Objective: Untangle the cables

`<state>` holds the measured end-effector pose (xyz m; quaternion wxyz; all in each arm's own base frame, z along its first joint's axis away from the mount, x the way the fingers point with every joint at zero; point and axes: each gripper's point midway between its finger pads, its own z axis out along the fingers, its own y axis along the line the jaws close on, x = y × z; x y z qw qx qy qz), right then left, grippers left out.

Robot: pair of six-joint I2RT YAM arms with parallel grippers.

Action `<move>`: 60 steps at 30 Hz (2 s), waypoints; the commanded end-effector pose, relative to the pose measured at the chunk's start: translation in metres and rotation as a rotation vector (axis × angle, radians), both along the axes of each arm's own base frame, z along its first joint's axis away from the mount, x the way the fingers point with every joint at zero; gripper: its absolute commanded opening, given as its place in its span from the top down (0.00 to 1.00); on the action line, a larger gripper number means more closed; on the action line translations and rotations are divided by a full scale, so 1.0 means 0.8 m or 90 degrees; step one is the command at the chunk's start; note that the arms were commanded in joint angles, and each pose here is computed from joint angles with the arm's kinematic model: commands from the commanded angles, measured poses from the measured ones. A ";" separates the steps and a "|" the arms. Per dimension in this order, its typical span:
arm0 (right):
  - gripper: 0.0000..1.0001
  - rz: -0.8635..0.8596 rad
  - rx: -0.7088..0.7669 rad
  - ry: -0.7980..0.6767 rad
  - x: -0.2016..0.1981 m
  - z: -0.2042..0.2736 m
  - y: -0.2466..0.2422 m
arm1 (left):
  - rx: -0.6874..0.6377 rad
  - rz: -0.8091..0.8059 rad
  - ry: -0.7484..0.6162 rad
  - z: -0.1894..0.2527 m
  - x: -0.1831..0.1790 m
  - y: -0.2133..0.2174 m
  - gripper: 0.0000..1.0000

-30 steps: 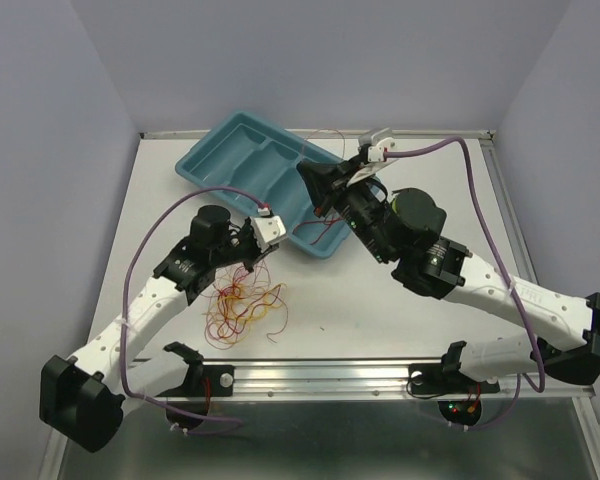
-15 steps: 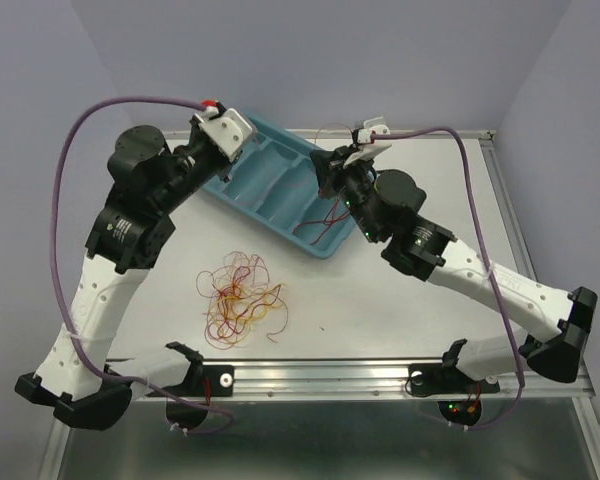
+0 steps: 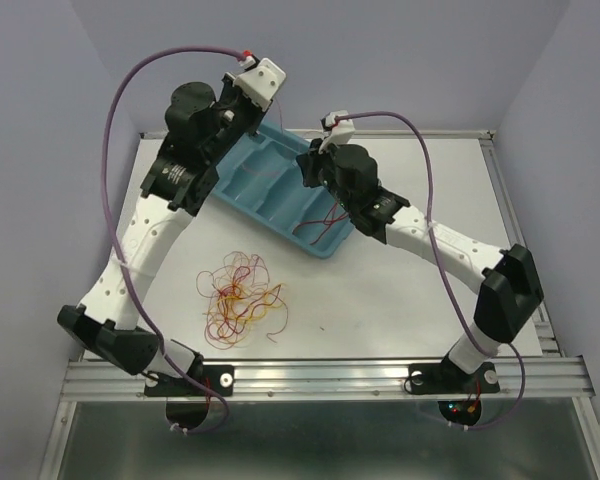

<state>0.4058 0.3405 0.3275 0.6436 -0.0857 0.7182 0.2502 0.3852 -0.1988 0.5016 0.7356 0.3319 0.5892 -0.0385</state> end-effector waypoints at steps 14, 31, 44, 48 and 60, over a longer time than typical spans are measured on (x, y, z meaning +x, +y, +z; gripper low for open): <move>0.99 0.047 0.062 0.055 0.098 -0.080 0.034 | -0.102 -0.001 0.148 -0.181 0.142 -0.033 1.00; 0.99 0.147 0.116 0.172 0.130 -0.209 0.042 | -0.253 0.059 0.231 -0.301 0.151 -0.028 1.00; 0.71 0.085 0.102 0.180 0.141 -0.179 0.025 | -0.241 0.138 0.273 -0.361 0.152 -0.006 1.00; 0.58 0.061 0.106 0.161 0.137 -0.137 0.013 | -0.211 0.144 0.276 -0.376 0.152 -0.004 1.00; 0.15 -0.077 0.073 0.158 0.105 -0.069 -0.063 | -0.170 0.185 0.272 -0.402 0.158 0.005 1.00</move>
